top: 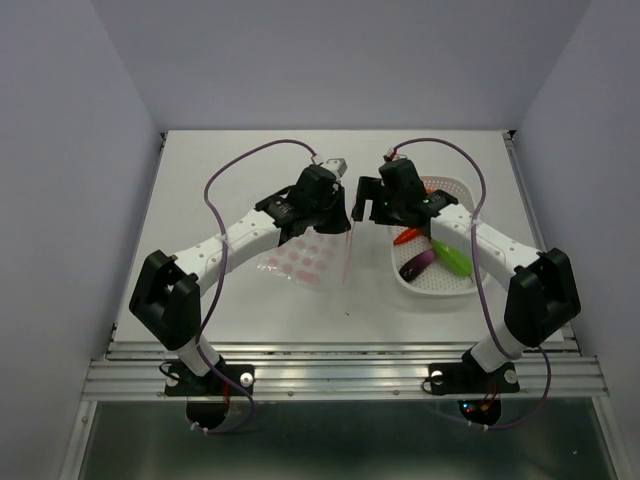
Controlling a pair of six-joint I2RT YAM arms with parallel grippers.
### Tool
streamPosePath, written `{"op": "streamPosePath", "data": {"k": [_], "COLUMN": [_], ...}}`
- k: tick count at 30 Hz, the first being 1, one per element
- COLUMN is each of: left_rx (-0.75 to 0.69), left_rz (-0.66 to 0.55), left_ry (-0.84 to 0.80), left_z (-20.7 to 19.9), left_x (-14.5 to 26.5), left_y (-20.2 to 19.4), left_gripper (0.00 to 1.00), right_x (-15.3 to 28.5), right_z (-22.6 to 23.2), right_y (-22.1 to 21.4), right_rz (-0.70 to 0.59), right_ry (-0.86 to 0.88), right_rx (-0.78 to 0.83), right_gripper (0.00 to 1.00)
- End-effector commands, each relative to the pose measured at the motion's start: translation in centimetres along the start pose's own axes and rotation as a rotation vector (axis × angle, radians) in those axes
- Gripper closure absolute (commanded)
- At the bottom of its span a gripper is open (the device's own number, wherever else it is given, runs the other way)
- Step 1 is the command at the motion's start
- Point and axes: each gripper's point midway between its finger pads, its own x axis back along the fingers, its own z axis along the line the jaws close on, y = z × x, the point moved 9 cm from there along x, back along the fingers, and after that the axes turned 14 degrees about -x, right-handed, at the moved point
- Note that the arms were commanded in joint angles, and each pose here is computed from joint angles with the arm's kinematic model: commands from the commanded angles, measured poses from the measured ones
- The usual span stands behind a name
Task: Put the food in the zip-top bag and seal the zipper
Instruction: Open the zipper of the food storage bag at the center of the board.
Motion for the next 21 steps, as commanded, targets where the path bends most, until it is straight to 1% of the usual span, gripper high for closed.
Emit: {"op": "streamPosePath", "data": {"k": [1, 2, 3, 4, 5, 8, 9, 10, 11, 12, 13, 14, 15, 16, 17, 20, 21], "left_rx": [-0.007, -0.007, -0.006, -0.006, -0.005, -0.001, 0.006, 0.014, 0.028, 0.038, 0.049, 0.056, 0.064, 0.066, 0.059, 0.063, 0.06], "left_rz": [-0.075, -0.074, -0.076, -0.079, -0.08, -0.095, -0.103, -0.108, -0.11, -0.115, -0.121, -0.135, -0.1, -0.099, -0.076, -0.071, -0.063], "left_ry": [-0.045, -0.046, -0.045, -0.048, -0.048, -0.042, -0.023, -0.002, 0.066, 0.119, 0.179, 0.284, 0.345, 0.396, 0.49, 0.587, 0.647], "left_z": [-0.7, -0.7, -0.7, -0.8, -0.8, -0.8, -0.7, -0.6, 0.0, 0.4, 0.8, 1.7, 2.2, 2.5, 3.3, 3.9, 4.4], "left_x": [1.6, 1.6, 1.5, 1.6, 1.6, 1.7, 1.9, 1.9, 2.0, 2.1, 2.3, 2.4, 2.6, 2.8, 3.1, 3.8, 4.1], "left_y": [1.1, 1.1, 1.2, 1.2, 1.2, 1.5, 1.7, 1.8, 1.8, 1.9, 2.2, 2.4, 1.9, 2.2, 1.8, 2.2, 2.0], "left_gripper": [1.0, 1.0, 1.0, 1.0, 1.0, 1.0, 1.0, 1.0, 1.0, 1.0, 1.0, 1.0, 1.0, 1.0, 1.0, 1.0, 1.0], "right_x": [0.1, -0.1, -0.2, -0.4, -0.6, -1.0, -1.1, -1.1, -1.0, -0.9, -0.8, -0.7, -0.6, -0.2, 0.0, 0.9, 1.1], "right_z": [2.2, 2.3, 2.4, 2.4, 2.4, 2.2, 2.1, 2.1, 2.0, 2.0, 1.9, 2.0, 2.0, 2.1, 2.3, 2.7, 2.7], "right_y": [1.1, 1.1, 1.1, 1.1, 1.0, 0.7, 0.6, 0.6, 0.6, 0.6, 0.6, 0.7, 0.8, 1.0, 1.1, 1.8, 2.0], "right_rz": [-0.026, -0.015, -0.012, -0.008, 0.0, 0.01, 0.013, 0.013, 0.014, 0.012, 0.011, 0.007, 0.003, -0.003, -0.009, -0.029, -0.041], "right_ry": [0.052, 0.052, 0.051, 0.046, 0.041, 0.029, 0.026, 0.028, 0.029, 0.029, 0.028, 0.031, 0.037, 0.055, 0.072, 0.103, 0.104], "right_rx": [-0.011, -0.008, -0.011, -0.012, -0.009, -0.009, -0.008, -0.006, -0.002, 0.0, 0.01, 0.011, 0.016, 0.037, 0.042, 0.089, 0.098], "right_gripper": [0.1, 0.18, 0.21, 0.26, 0.33, 0.45, 0.59, 0.65, 0.75, 0.82, 0.92, 0.99, 0.99, 0.99, 0.99, 0.99, 0.99]}}
